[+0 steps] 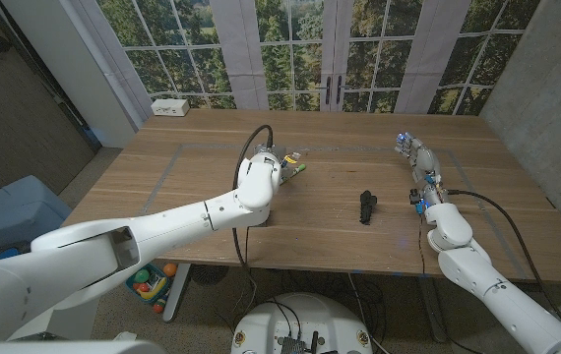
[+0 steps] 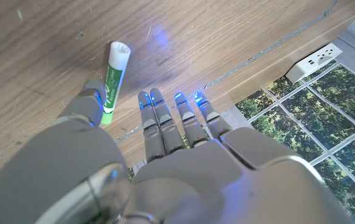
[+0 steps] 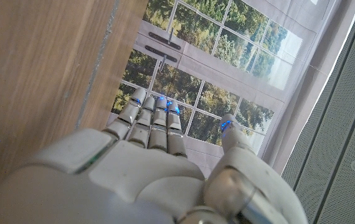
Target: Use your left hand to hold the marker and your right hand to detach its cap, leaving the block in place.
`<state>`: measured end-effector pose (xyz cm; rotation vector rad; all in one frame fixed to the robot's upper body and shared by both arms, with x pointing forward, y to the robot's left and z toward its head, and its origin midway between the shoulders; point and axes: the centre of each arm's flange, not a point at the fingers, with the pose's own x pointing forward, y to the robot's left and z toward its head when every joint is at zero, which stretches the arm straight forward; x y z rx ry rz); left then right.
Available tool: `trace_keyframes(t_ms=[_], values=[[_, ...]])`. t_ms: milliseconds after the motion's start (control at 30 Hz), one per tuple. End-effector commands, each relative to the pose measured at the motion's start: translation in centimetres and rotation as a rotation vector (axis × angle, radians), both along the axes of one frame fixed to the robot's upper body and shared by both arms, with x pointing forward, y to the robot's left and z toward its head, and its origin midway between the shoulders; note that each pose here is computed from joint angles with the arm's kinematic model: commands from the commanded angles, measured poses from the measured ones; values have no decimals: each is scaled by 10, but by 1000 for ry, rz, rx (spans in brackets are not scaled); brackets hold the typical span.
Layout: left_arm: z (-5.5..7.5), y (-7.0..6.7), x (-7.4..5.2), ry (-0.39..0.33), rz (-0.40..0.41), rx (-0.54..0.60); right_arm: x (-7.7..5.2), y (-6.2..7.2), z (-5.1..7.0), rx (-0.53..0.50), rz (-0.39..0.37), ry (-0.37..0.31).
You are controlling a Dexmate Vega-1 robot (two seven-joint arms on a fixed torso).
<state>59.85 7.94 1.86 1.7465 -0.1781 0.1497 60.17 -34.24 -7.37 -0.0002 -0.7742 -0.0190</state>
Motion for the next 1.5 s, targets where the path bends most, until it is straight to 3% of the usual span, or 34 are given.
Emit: trace_keyframes(t_ms=[33,233,467,767,1167,1500], values=[[-9,-2,4,9,45,-3,1,-3,-1,3,-3,5],[-13,-2,9,33,35,-19,2,-4,-1,8,-5,7],[-21,-3,9,-37,34,-37,0,-7,-3,25,-18,-8],[-30,-1,15,4,12,-75,-1,-8,-5,37,-22,-13],[-49,2,19,-64,20,-90,-3,-10,-7,61,-39,-32],[-55,11,27,-23,48,-95,-2,-9,-7,65,-45,-32]])
